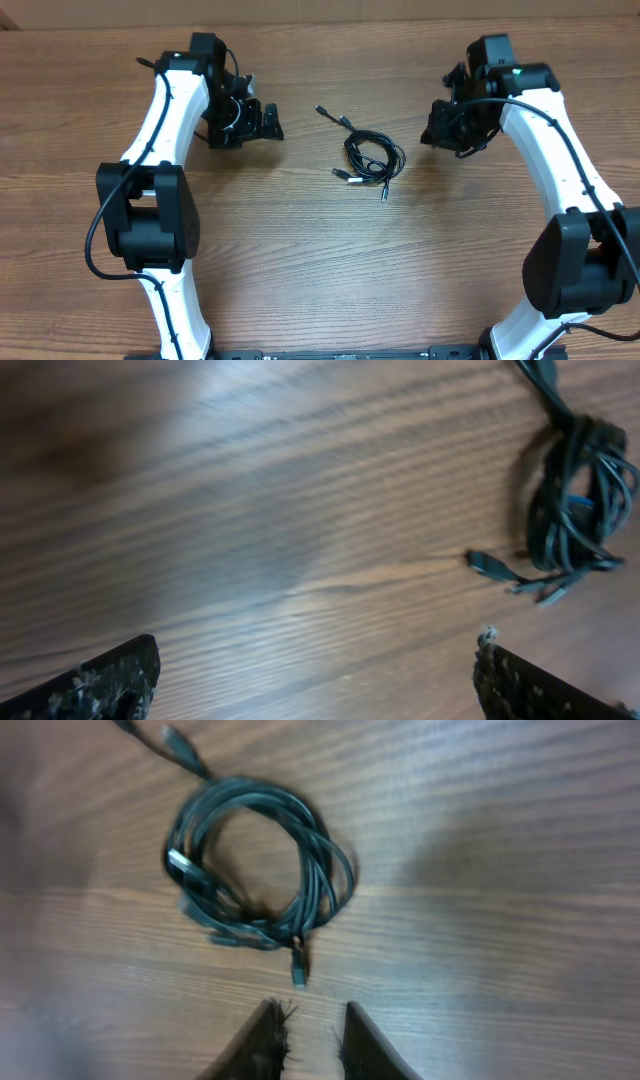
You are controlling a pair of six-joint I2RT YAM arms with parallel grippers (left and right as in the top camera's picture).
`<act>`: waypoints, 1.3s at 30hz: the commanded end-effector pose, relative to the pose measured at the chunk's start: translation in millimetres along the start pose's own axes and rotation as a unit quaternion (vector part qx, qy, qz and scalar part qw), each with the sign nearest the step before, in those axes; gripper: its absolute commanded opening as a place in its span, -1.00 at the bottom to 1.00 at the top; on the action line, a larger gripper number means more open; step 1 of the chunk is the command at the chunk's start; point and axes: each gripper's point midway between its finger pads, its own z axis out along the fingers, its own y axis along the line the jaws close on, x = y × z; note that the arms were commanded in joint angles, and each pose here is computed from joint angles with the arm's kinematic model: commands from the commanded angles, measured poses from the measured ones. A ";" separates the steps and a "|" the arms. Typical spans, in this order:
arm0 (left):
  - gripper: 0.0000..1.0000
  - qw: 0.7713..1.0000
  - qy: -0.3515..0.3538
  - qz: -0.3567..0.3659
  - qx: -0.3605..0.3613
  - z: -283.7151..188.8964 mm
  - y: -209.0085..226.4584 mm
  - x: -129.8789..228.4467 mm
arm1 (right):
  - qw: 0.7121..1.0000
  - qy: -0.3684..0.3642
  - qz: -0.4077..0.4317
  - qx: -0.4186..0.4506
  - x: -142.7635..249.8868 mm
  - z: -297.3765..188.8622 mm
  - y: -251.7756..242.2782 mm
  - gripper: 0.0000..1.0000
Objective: Untangle cables
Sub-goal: 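Lower the left gripper onto the black cable bundle's left side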
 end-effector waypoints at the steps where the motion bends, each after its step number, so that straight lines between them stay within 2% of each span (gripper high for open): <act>1: 1.00 0.998 0.036 0.011 0.049 18.4 -31.9 15.9 | 0.998 0.010 0.065 0.008 11.7 26.1 -11.7 -0.92; 4: 1.00 0.996 0.051 0.024 0.067 23.4 -51.7 24.4 | 0.994 0.011 0.110 0.008 20.6 48.4 -21.0 -0.92; 5: 0.82 0.996 0.055 0.031 0.067 26.0 -57.6 26.8 | 0.992 0.010 0.125 0.008 24.2 57.3 -25.0 -0.92; 7: 0.62 0.995 0.057 0.046 0.067 30.4 -67.8 29.5 | 0.990 0.009 0.142 0.008 29.5 68.1 -30.2 -0.92; 8: 0.39 0.995 0.056 0.054 0.067 33.0 -73.1 29.6 | 0.987 0.012 0.157 0.009 34.4 74.3 -33.6 -0.93; 9: 0.24 0.994 0.053 0.063 0.065 35.4 -77.7 29.4 | 0.985 0.015 0.169 0.009 38.8 78.8 -35.8 -0.92; 10: 0.19 0.994 0.051 0.071 0.065 37.5 -82.2 29.2 | 0.983 0.019 0.180 0.010 43.6 83.0 -37.8 -0.92; 13: 0.17 0.992 0.041 0.102 0.069 46.1 -103.6 28.6 | 0.979 0.032 0.203 0.017 60.0 95.8 -44.1 -0.88; 16: 0.18 0.994 0.031 0.093 0.048 53.8 -113.0 27.0 | 0.978 0.042 0.201 0.021 71.0 102.4 -45.5 -0.87; 21: 0.50 0.999 0.007 0.034 -0.028 66.3 -115.6 26.2 | 0.978 0.054 0.197 0.026 81.6 107.2 -45.0 -0.67; 24: 0.47 0.998 0.000 0.035 -0.042 71.9 -124.9 29.1 | 0.979 0.054 0.197 0.026 81.5 107.4 -45.0 -0.58; 26: 0.31 0.997 -0.009 0.042 -0.067 75.5 -127.6 31.1 | 0.979 0.054 0.197 0.026 81.5 107.4 -45.0 -0.53; 31: 0.22 0.990 -0.043 0.019 -0.130 78.3 -124.7 30.2 | 0.979 0.054 0.197 0.026 81.7 107.4 -45.1 -0.47; 36: 0.18 0.989 -0.061 0.007 -0.133 80.7 -132.2 27.9 | 0.979 0.054 0.197 0.026 81.6 107.4 -45.1 -0.37; 38: 0.16 0.989 -0.070 0.009 -0.128 81.5 -136.5 24.6 | 0.979 0.054 0.197 0.026 81.6 107.4 -45.2 -0.23; 39: 0.16 0.989 -0.076 0.011 -0.124 82.0 -139.2 22.0 | 0.979 0.054 0.197 0.026 81.6 107.4 -45.2 0.12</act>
